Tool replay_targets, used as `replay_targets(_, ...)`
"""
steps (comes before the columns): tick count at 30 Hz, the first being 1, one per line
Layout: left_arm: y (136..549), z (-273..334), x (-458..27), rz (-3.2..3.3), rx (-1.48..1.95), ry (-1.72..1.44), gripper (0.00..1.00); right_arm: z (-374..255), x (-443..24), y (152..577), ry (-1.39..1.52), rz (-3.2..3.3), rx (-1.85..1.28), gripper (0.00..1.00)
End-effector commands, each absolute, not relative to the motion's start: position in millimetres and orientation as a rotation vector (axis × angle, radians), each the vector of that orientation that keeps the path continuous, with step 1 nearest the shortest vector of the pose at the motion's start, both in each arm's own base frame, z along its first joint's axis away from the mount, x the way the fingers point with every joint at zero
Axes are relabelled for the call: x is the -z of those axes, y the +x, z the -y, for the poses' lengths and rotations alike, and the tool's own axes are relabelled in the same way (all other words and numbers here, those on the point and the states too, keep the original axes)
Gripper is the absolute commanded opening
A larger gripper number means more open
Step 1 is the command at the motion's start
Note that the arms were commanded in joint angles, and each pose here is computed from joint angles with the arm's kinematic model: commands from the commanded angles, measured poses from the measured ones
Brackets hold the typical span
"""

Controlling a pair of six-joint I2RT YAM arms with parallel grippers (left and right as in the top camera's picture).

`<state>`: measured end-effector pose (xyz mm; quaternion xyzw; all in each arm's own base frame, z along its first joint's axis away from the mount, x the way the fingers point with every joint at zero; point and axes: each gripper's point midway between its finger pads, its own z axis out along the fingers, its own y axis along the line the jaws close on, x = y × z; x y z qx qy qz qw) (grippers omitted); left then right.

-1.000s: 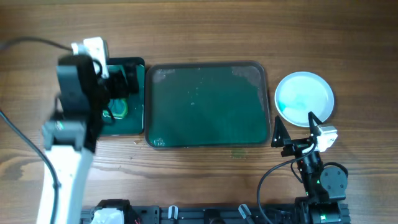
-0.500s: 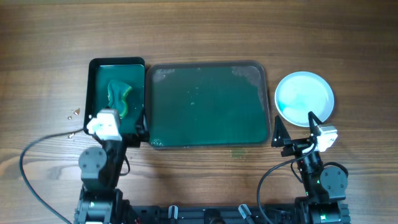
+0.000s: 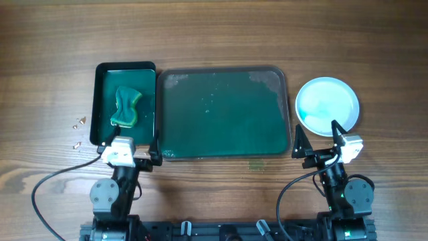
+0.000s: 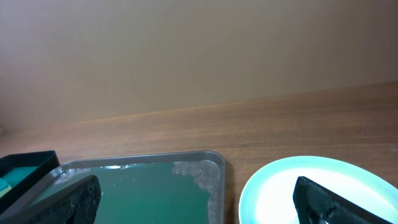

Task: Clean dirty plates on tray and stack at the side

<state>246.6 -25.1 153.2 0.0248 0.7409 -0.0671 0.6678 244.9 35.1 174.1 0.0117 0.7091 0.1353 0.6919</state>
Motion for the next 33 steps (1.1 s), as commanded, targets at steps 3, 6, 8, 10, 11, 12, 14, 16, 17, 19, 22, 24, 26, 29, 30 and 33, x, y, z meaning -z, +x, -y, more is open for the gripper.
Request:
replay_targets(3, 244.7, 23.6, -158.6, -1.636, 0.115, 0.091, 1.0, -39.0, -175.9, 243.7, 0.017, -1.576, -0.327, 1.0)
replay_targets(6, 245.0, 21.1, -159.0, -1.634, 0.107, 0.083, 1.0, -39.0, -175.9, 243.7, 0.017, -1.576, -0.328, 1.0)
replay_targets(8, 245.0, 21.3, -158.7, -1.636, 0.107, 0.083, 1.0, -39.0, -175.9, 243.7, 0.017, -1.576, -0.327, 1.0)
replay_targets(10, 245.1, 21.2, -158.3, -1.637, 0.107, 0.083, 1.0, -39.0, -175.9, 243.7, 0.017, -1.576, -0.327, 1.0)
replay_targets(11, 245.1, 21.2, -158.2, -1.638, 0.107, 0.083, 1.0, -39.0, -175.9, 243.7, 0.017, -1.576, -0.327, 1.0)
replay_targets(12, 245.1, 21.2, -158.2, -1.638, 0.107, 0.083, 1.0, -39.0, -175.9, 243.7, 0.017, -1.576, -0.328, 1.0)
replay_targets(14, 245.1, 21.2, -158.2, -1.638, 0.107, 0.083, 1.0, -39.0, -175.9, 243.7, 0.017, -1.576, -0.328, 1.0)
replay_targets(16, 245.1, 21.2, -158.3, -1.637, 0.107, 0.083, 1.0, -39.0, -175.9, 243.7, 0.017, -1.576, -0.327, 1.0)
replay_targets(17, 245.1, 21.2, -158.3, -1.637, 0.107, 0.083, 1.0, -39.0, -175.9, 243.7, 0.017, -1.576, -0.328, 1.0)
replay_targets(19, 245.1, 21.2, -158.2, -1.638, 0.107, 0.083, 1.0, -39.0, -175.9, 243.7, 0.017, -1.576, -0.328, 1.0)
replay_targets(22, 245.1, 21.2, -158.3, -1.637, 0.107, 0.083, 1.0, -39.0, -175.9, 243.7, 0.017, -1.576, -0.328, 1.0)
replay_targets(24, 245.1, 21.2, -158.3, -1.637, 0.107, 0.083, 1.0, -39.0, -175.9, 243.7, 0.017, -1.576, -0.328, 1.0)
replay_targets(26, 245.1, 21.2, -158.2, -1.638, 0.107, 0.083, 1.0, -39.0, -175.9, 243.7, 0.017, -1.576, -0.327, 1.0)
replay_targets(29, 245.1, 21.2, -158.2, -1.638, 0.107, 0.083, 1.0, -39.0, -175.9, 243.7, 0.017, -1.576, -0.327, 1.0)
replay_targets(30, 245.1, 21.2, -158.2, -1.638, 0.107, 0.083, 1.0, -39.0, -175.9, 243.7, 0.017, -1.576, -0.328, 1.0)
replay_targets(33, 245.1, 21.2, -158.3, -1.637, 0.107, 0.083, 1.0, -39.0, -175.9, 243.7, 0.017, -1.576, -0.327, 1.0)
